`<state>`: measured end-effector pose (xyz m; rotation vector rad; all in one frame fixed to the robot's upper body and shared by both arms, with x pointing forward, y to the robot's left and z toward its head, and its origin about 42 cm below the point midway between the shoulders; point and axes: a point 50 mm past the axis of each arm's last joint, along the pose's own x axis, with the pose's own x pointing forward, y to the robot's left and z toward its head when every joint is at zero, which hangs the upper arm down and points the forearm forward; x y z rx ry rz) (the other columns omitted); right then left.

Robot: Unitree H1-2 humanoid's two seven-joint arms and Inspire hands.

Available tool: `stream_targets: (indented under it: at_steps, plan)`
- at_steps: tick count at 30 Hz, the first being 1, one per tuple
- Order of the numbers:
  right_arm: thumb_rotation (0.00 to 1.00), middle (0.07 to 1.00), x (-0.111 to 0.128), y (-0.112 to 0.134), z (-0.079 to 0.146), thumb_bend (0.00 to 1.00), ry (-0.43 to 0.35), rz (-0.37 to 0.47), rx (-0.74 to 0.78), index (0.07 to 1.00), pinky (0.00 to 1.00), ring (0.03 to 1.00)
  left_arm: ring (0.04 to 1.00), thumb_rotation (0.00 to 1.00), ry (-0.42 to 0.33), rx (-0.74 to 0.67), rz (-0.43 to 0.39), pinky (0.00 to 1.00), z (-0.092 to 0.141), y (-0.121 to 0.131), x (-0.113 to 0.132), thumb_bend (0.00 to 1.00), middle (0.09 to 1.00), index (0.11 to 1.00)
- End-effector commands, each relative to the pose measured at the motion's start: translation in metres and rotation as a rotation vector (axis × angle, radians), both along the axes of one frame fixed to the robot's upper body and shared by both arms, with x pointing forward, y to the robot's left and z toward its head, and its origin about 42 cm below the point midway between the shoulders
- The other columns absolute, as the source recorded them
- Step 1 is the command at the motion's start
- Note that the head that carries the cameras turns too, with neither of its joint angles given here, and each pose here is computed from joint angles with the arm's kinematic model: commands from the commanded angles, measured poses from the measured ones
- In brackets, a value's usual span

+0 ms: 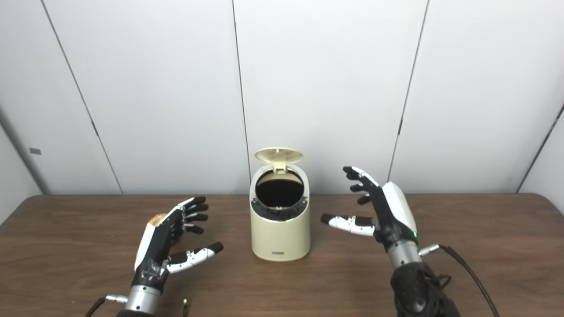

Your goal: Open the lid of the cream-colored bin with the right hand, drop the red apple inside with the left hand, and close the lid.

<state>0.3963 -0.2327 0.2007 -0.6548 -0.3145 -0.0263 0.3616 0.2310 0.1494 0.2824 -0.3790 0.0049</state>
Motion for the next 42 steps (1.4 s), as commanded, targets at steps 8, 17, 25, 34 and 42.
stream_targets:
  at_steps: [8, 17, 25, 34, 42]
  plan:
    - [0.47, 0.840, -0.014, 0.009, -0.034, 0.72, -0.093, 0.029, 0.110, 0.845, 0.66, 0.765, 0.718, 0.09, -0.070, 0.015, -0.004, 0.61, 0.016, 0.003, 0.006, 0.75, 0.772, 0.817]
    - [0.41, 0.838, -0.016, 0.008, -0.039, 0.75, -0.105, 0.026, 0.133, 0.844, 0.66, 0.769, 0.706, 0.09, -0.085, 0.015, 0.007, 0.60, 0.018, 0.004, 0.005, 0.75, 0.758, 0.811]
    - [0.41, 0.843, -0.017, 0.005, -0.037, 0.75, -0.107, 0.033, 0.147, 0.846, 0.67, 0.776, 0.690, 0.04, -0.171, 0.106, 0.075, 0.56, 0.036, 0.021, -0.001, 0.73, 0.755, 0.787]
    - [0.29, 0.847, -0.018, -0.008, -0.033, 0.69, -0.114, 0.037, 0.127, 0.850, 0.66, 0.764, 0.737, 0.08, -0.222, 0.282, 0.293, 0.63, 0.056, 0.064, -0.007, 0.77, 0.758, 0.777]
    - [0.29, 0.847, -0.019, -0.014, -0.033, 0.69, -0.109, 0.036, 0.106, 0.852, 0.65, 0.759, 0.781, 0.10, -0.194, 0.295, 0.415, 0.69, 0.056, 0.083, -0.004, 0.76, 0.776, 0.791]
